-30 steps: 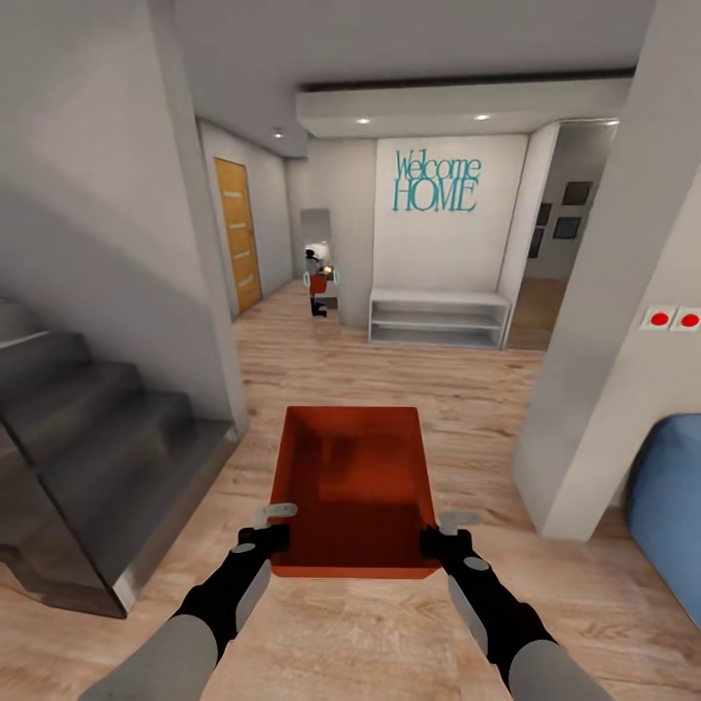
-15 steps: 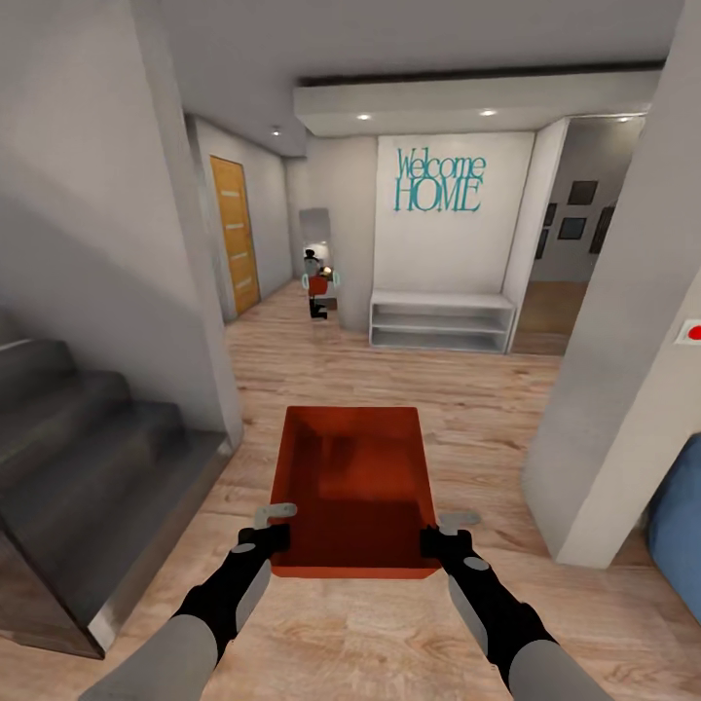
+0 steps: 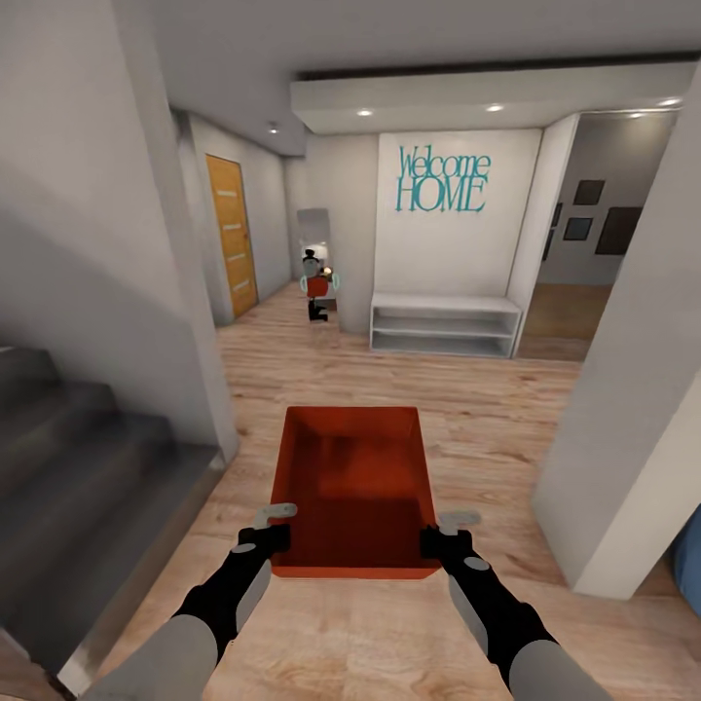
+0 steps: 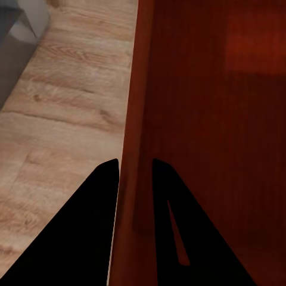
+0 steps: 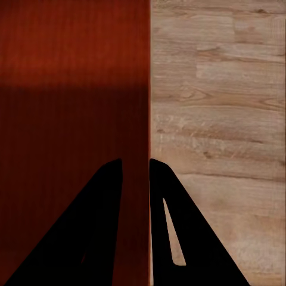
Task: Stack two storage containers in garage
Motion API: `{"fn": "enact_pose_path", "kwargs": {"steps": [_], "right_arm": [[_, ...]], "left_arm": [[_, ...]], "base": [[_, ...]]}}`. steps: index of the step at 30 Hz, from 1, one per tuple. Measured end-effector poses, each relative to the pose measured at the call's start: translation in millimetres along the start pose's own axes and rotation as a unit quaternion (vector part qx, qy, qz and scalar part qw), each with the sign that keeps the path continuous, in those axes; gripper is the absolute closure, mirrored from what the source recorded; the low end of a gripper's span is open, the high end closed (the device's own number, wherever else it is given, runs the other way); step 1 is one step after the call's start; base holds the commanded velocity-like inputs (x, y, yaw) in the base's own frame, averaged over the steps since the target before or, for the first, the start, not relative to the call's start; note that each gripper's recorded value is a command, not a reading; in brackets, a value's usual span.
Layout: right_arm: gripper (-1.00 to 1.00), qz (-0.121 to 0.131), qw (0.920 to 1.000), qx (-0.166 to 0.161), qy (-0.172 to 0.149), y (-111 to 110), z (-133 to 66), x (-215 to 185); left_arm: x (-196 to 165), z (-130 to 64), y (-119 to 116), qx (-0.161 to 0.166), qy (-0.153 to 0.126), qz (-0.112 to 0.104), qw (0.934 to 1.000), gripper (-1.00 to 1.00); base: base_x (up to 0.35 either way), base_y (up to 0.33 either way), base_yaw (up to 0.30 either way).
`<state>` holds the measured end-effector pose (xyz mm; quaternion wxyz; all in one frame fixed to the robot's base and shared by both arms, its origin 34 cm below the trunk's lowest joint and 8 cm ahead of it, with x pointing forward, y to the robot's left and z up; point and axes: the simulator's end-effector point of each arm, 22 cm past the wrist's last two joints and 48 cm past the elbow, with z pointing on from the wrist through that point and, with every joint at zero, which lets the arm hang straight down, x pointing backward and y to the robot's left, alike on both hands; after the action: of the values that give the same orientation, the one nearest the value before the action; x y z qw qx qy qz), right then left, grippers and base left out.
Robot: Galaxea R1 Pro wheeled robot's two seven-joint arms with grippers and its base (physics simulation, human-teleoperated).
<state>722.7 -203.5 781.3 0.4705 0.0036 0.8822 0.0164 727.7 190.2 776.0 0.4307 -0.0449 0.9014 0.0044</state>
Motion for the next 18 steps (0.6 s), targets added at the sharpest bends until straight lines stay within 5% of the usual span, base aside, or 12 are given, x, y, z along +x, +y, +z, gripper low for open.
{"fn": "enact_pose_path", "kwargs": {"steps": [18], "right_arm": [[1.00, 0.000, 1.0000, 0.000, 0.000, 0.1, 0.0, 0.0]], "left_arm": [[0.0, 0.0, 0.1, 0.000, 0.000, 0.000, 1.0000, 1.00]], "base": [[0.325, 0.000, 0.000]]}}
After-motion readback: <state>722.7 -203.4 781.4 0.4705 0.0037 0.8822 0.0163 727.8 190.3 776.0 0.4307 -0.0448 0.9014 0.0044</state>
